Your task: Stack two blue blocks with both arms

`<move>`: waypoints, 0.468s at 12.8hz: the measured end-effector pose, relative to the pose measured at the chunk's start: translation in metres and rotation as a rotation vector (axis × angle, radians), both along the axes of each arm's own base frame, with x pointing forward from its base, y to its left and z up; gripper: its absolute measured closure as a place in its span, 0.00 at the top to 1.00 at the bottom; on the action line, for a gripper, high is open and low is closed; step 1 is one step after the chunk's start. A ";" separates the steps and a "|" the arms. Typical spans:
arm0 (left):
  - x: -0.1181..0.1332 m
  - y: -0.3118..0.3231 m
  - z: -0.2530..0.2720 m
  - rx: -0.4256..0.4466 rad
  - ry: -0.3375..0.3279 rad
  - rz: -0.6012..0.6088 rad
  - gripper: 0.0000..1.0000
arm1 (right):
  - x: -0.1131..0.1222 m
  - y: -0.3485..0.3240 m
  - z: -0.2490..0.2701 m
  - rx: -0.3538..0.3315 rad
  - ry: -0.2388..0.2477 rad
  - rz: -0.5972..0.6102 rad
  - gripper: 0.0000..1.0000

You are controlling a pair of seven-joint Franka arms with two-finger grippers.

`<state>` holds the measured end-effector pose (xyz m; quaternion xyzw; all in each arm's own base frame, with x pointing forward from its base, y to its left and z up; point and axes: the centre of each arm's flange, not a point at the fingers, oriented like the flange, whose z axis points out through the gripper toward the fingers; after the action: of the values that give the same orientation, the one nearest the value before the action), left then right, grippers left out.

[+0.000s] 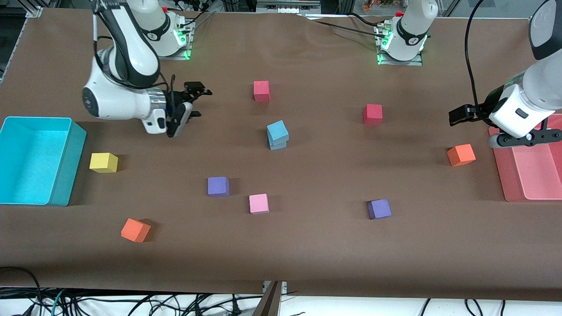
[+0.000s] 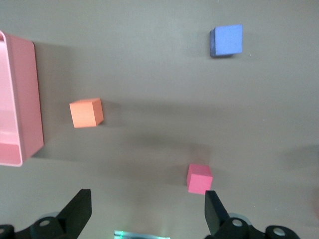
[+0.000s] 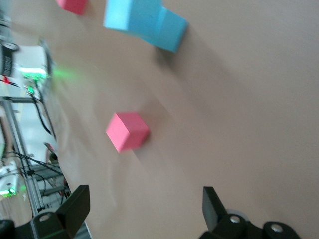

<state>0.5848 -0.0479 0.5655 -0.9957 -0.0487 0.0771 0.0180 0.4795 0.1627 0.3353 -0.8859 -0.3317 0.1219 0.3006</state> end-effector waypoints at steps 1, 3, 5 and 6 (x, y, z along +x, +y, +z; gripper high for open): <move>0.002 -0.001 0.002 -0.002 -0.025 -0.006 1.00 | 0.007 -0.010 0.022 -0.102 0.008 -0.001 1.00; 0.002 -0.007 0.002 -0.005 -0.033 -0.022 1.00 | 0.021 -0.028 0.074 -0.312 0.005 -0.061 1.00; 0.002 -0.010 0.001 -0.006 -0.033 -0.032 1.00 | 0.037 -0.045 0.128 -0.523 -0.045 -0.206 1.00; 0.002 -0.010 0.000 -0.007 -0.035 -0.034 1.00 | 0.045 -0.049 0.156 -0.631 -0.093 -0.299 1.00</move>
<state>0.5872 -0.0577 0.5655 -0.9976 -0.0320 0.0598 0.0152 0.5246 0.1142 0.4909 -0.9785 -0.1574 0.1325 0.0109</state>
